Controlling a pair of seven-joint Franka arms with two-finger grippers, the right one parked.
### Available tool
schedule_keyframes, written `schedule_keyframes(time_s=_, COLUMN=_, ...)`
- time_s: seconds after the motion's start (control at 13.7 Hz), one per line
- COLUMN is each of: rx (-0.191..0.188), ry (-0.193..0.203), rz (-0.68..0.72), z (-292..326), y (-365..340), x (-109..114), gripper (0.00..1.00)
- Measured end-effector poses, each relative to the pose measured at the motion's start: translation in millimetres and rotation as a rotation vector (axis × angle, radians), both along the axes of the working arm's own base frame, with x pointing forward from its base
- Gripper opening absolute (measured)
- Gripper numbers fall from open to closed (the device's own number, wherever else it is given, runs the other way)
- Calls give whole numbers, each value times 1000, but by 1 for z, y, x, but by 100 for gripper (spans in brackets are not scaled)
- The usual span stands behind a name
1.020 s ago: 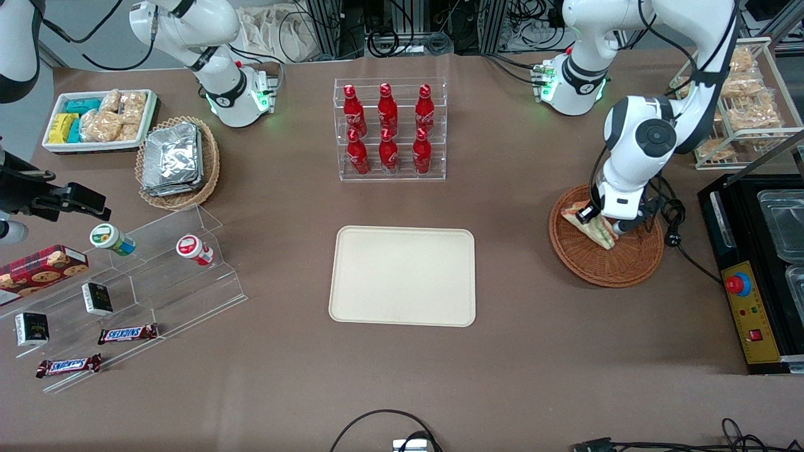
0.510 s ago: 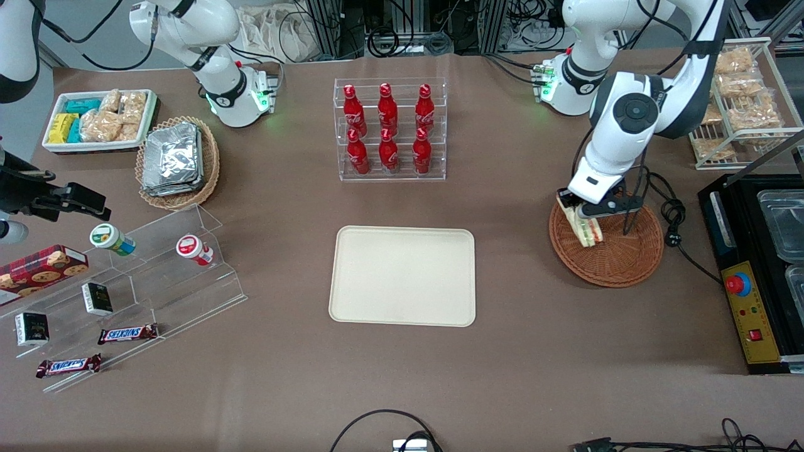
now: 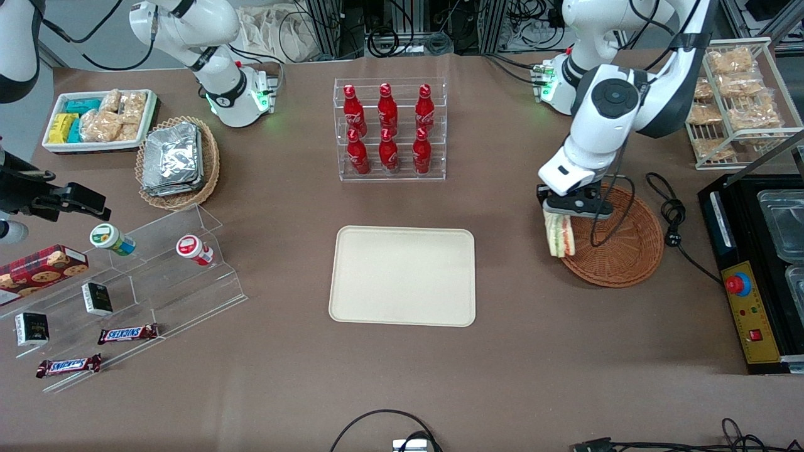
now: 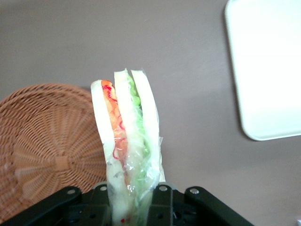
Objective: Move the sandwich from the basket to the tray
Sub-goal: 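Lift the sandwich with the left gripper and carry it toward the cream tray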
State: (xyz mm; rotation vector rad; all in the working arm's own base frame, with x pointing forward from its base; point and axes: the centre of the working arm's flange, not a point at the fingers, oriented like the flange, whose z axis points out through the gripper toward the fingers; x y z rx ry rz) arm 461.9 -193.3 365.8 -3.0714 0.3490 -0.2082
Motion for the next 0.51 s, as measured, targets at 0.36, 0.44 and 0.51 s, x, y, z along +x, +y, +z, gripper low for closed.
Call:
schedule_keyframes(time_s=0.36, rx=-44, ry=108, rz=-43, z=-6, y=-61, x=36, gripper=18)
schedule_keyframes(time_s=0.44, rx=-50, ry=130, rz=-37, z=-9, y=-70, x=44, gripper=18)
schedule_keyframes(time_s=0.51, rx=-57, ry=144, rz=-30, z=-12, y=-79, x=50, gripper=18)
